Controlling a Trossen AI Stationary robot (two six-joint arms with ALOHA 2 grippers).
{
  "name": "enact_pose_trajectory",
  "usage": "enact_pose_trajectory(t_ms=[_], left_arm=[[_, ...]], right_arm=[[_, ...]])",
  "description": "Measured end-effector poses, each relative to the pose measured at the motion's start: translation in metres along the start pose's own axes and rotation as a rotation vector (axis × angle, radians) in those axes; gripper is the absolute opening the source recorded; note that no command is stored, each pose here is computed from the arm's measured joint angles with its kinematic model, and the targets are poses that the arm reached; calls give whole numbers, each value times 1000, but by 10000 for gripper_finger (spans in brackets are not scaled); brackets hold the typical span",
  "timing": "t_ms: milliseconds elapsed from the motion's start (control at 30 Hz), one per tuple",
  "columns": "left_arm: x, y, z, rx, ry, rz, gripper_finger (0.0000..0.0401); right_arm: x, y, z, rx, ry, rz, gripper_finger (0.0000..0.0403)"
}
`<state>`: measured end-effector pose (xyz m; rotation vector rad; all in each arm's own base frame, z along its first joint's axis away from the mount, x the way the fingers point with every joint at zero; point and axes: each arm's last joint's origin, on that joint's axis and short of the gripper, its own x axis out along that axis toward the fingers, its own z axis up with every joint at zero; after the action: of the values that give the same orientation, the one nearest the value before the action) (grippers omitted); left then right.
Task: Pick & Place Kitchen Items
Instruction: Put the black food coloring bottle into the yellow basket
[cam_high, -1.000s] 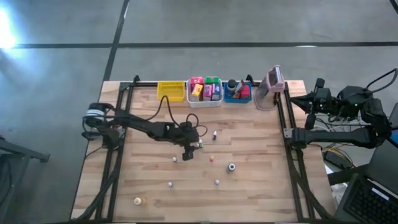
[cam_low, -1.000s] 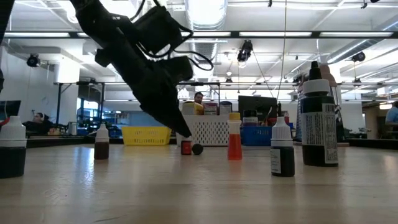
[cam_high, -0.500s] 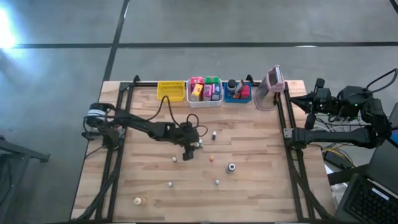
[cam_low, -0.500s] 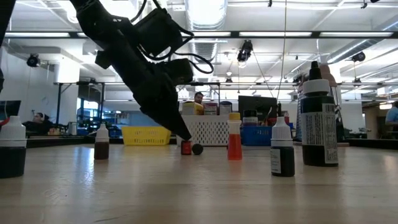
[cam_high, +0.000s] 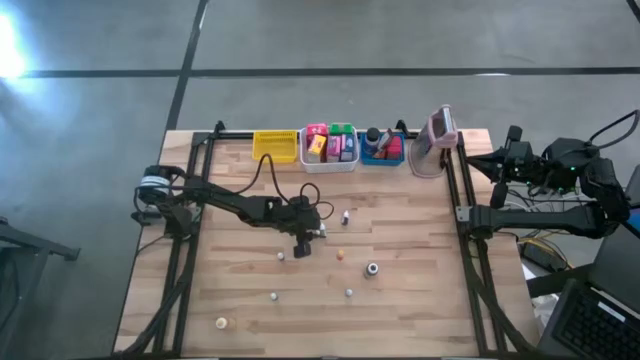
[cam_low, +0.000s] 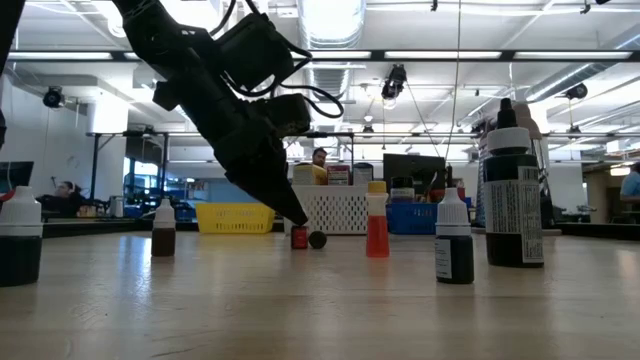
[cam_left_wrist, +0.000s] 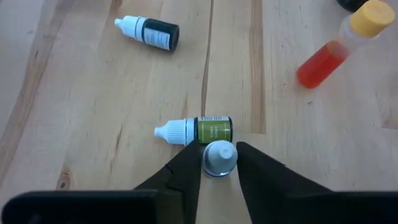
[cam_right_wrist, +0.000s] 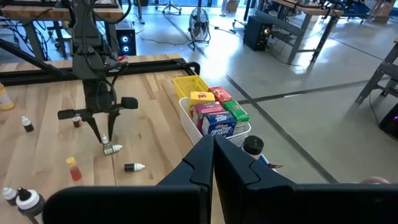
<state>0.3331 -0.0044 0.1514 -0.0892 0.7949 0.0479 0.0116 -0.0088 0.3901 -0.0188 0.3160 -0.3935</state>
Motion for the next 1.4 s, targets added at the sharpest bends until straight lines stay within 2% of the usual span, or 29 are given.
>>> enact_pose_trajectory(t_ms=[367, 500, 633, 867, 1100, 1267, 1400], left_arm=[[-4, 1, 1, 0, 2, 3, 89], [-20, 8, 6, -18, 1, 40, 88], [-47, 23, 13, -46, -5, 141, 88], [-101, 63, 24, -116, -111, 338, 88], [-144, 126, 23, -269, -218, 526, 88], [-157, 168, 12, -421, -260, 552, 89], [-158, 188, 4, -502, -270, 588, 89]], right_arm=[[0, 0, 0, 1, -1, 0, 8], [0, 0, 0, 5, 0, 0, 8], [0, 0, 0, 0, 0, 0, 8], [0, 0, 0, 0, 0, 0, 8], [0, 0, 0, 0, 0, 0, 8], [0, 0, 0, 0, -1, 0, 8], [0, 0, 0, 4, 0, 0, 8]])
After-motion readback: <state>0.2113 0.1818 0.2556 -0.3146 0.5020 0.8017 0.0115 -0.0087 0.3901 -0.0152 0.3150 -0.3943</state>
